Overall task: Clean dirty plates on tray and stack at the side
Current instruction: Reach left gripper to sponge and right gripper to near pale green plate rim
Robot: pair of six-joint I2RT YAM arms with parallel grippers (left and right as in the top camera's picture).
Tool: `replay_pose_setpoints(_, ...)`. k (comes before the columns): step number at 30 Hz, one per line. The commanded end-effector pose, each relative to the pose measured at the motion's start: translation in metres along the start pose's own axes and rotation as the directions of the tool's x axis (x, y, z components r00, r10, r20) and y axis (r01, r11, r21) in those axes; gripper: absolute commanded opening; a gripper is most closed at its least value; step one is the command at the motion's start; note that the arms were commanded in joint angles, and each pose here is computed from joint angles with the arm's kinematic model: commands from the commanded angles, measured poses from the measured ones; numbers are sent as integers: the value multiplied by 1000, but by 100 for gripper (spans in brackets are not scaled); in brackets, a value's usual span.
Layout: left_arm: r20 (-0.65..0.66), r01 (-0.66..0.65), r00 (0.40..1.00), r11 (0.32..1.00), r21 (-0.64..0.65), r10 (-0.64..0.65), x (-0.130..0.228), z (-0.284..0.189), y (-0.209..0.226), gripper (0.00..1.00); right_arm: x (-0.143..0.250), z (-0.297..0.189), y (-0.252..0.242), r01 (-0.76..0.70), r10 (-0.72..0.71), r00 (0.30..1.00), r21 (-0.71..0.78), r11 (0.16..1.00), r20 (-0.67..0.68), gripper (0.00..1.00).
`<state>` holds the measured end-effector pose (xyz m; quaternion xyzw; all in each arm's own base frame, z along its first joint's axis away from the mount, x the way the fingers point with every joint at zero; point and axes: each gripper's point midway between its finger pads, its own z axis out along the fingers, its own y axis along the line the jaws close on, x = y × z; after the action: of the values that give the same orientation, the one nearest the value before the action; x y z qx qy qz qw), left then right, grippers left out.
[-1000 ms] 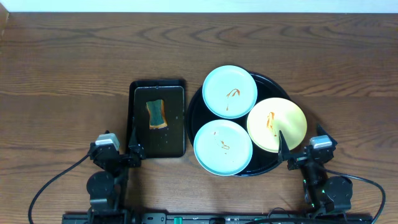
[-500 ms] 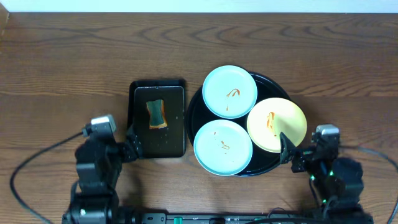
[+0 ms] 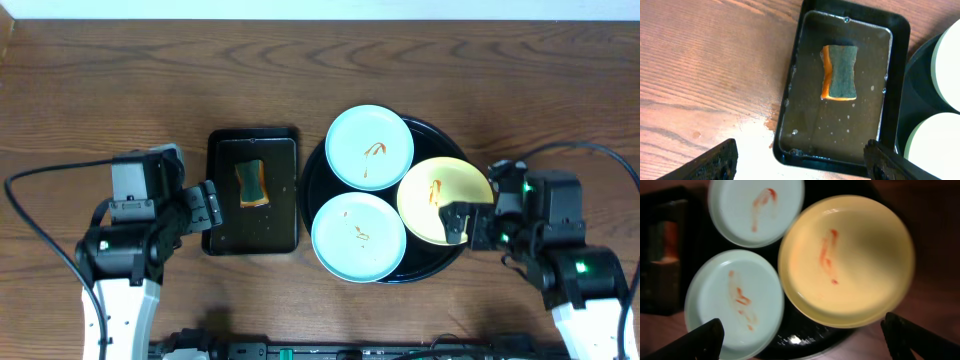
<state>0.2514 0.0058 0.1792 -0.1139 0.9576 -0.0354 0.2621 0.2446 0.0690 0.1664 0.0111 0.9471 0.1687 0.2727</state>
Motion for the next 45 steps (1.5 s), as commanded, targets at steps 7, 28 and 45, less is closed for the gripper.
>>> replay_pose_setpoints(7,28,-1,1000,986,167,-3,-15,-3,-30,81,2,27,25,-19,6,994,-115,993,-109,94)
replay_pose_setpoints(28,-43,-169,984,985,38,171,-32,112,-70,95,82,107,33,-188,200,833,75,979,-516,76)
replay_pose_setpoints(45,-250,-90,965,995,-43,76,13,187,-61,72,85,122,32,-195,204,822,75,978,-532,67)
